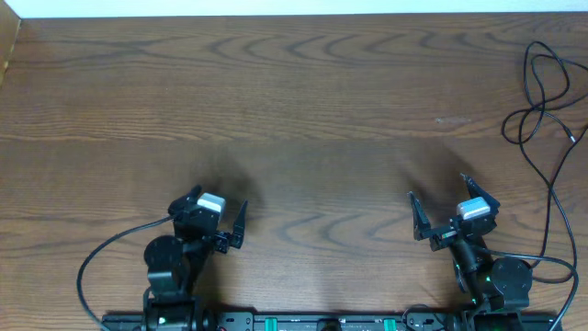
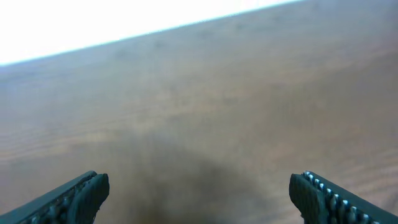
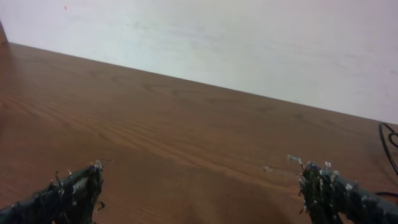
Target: Untangle cables
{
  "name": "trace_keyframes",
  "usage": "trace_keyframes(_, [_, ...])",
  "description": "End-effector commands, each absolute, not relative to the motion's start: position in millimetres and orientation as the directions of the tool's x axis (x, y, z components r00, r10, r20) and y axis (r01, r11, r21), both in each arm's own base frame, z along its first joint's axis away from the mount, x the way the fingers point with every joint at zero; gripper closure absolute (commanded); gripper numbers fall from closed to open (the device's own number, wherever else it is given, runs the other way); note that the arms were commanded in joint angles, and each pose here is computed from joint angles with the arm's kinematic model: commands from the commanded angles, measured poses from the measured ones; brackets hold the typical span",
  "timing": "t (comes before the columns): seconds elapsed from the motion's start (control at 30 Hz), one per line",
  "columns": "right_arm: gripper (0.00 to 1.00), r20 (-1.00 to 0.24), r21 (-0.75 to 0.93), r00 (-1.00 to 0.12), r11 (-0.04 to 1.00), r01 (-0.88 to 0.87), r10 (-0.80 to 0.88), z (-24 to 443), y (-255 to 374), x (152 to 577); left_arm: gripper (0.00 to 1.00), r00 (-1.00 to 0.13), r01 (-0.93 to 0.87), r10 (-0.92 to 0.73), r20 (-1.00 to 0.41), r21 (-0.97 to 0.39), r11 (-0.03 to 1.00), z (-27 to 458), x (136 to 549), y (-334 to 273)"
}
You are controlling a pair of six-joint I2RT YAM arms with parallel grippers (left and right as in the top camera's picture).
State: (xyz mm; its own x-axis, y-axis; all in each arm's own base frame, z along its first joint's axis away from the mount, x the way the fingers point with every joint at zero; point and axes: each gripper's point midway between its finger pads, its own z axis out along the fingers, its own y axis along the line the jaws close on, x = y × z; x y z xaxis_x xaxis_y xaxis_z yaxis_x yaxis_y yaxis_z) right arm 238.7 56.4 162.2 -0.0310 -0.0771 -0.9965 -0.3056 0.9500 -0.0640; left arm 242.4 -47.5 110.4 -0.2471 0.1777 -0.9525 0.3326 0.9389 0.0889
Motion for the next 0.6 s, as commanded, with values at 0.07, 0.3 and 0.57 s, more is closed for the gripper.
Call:
trace_keyframes(0.07, [0.01, -0.996, -0.073, -0.031, 0.954, -0.291, -0.086, 161.5, 53.5, 239.1, 0.02, -0.165, 0.33, 0.183, -0.969, 0.121, 0.936, 122.5, 239.2, -48.9])
trace_keyframes(0.3, [0.01, -0.996, -0.073, -0.031, 0.954, -0.291, -0.086, 161.4, 53.4, 239.1, 0.02, -0.069, 0.316, 0.187, -0.98, 0.156, 0.936, 143.8, 237.2, -48.9])
trace_keyframes(0.57, [0.01, -0.996, -0.073, -0.031, 0.954, -0.291, -0.086, 161.4, 53.4, 239.1, 0.02, -0.061, 0.315, 0.187, -0.98, 0.159, 0.936, 145.5, 237.0, -48.9])
